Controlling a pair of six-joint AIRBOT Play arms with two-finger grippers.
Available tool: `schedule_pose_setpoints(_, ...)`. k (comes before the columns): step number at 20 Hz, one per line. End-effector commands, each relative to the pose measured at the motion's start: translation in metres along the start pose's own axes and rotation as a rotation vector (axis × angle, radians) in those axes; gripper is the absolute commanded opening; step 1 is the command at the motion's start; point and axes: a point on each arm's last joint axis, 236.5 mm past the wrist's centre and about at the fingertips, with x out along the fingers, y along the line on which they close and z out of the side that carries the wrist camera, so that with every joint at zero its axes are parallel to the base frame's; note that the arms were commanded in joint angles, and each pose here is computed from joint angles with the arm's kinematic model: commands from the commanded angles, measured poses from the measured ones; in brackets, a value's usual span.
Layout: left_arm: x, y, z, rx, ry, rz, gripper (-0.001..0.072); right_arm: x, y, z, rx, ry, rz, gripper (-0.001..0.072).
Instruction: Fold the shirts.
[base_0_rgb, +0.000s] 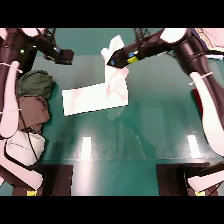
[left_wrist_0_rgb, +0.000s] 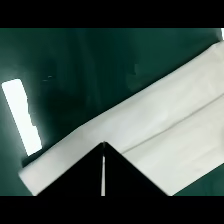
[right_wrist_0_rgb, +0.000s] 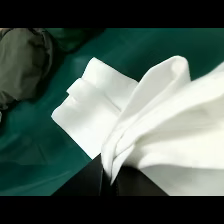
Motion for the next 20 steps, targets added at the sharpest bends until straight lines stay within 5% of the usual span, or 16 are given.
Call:
schedule_pose_setpoints(1, -0.043, 0.020, 0.007, -0.013, -0.066, 0.045, 0.0024, 0.049, 0.017, -0.010, -0.054, 0.011, 0.032, 0.0026)
schedule_pose_setpoints(7, -0.090, 0.034, 0.016, -0.030, -0.158, 0.086, 0.0025, 0.154, 0.092, -0.012, -0.104, -0.112, 0.175, 0.0030)
schedule_pose_setpoints(8, -0.096, 0.037, 0.018, -0.034, -0.171, 0.093, 0.0025, 0.166, 0.108, -0.009, -0.117, -0.134, 0.204, 0.0179)
schedule_pose_setpoints(9, -0.100, 0.039, 0.018, -0.036, -0.179, 0.098, 0.0025, 0.173, 0.122, -0.005, -0.133, -0.147, 0.226, 0.0404)
schedule_pose_setpoints(10, -0.101, 0.039, 0.018, -0.035, -0.181, 0.098, 0.0025, 0.176, 0.134, 0.001, -0.157, -0.159, 0.244, 0.0494)
schedule_pose_setpoints(12, -0.103, 0.038, 0.017, -0.034, -0.179, 0.100, 0.0025, 0.168, 0.134, 0.007, -0.167, -0.171, 0.241, 0.0494)
schedule_pose_setpoints(15, -0.103, 0.038, 0.015, -0.034, -0.169, 0.100, 0.0025, 0.139, 0.069, -0.018, -0.138, -0.061, 0.116, 0.0494)
schedule_pose_setpoints(19, -0.096, 0.036, 0.012, -0.041, -0.156, 0.082, 0.0025, 0.079, -0.081, -0.087, 0.141, 0.175, -0.145, 0.0500)
schedule_pose_setpoints(20, -0.093, 0.037, 0.009, -0.045, -0.146, 0.081, 0.0025, 0.065, -0.109, -0.104, 0.234, 0.206, -0.153, 0.0621)
